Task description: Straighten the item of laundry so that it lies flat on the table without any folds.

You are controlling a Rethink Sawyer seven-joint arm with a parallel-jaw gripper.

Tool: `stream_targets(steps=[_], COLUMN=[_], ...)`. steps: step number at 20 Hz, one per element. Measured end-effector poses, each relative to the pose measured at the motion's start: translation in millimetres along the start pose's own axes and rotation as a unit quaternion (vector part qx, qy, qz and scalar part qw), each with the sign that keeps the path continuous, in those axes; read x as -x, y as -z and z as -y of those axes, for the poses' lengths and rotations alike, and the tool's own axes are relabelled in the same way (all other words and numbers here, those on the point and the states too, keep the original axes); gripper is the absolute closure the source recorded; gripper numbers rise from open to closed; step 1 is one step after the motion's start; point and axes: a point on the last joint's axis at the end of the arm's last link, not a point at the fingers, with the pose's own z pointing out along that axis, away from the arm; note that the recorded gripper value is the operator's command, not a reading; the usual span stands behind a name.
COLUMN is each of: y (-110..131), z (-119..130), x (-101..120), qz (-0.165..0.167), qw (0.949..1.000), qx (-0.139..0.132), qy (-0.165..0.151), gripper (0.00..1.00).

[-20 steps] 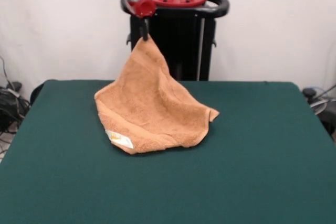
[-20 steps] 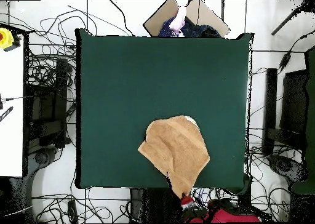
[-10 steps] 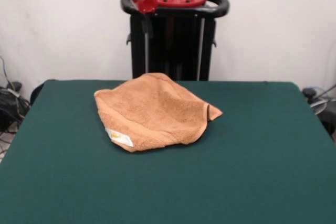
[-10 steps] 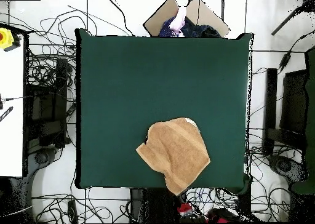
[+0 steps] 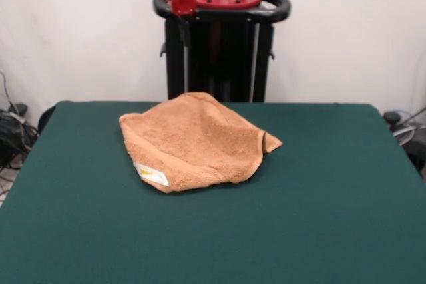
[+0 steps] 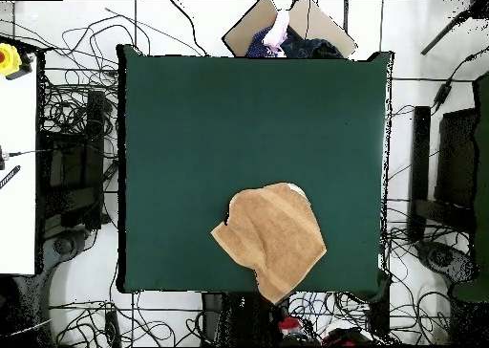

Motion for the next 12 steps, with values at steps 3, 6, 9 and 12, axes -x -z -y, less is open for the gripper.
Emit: stream_targets(steps=[3, 6, 9, 12], y=[7.8, 23.4, 46.8, 60.4], z=[17.6, 45.4, 79.4, 99.8], x=[-6.5, -25.8, -39.8, -37.3], qz=[-0.012, -0.041, -0.063, -0.062], qw=[0.9972, 0.9844, 0.9568, 0.9321], qx=[-0.006, -0.025, -0.049, -0.058], qy=[-0.074, -0.169, -0.280, -0.352], gripper=[0.00, 0.00, 0.00, 0.00])
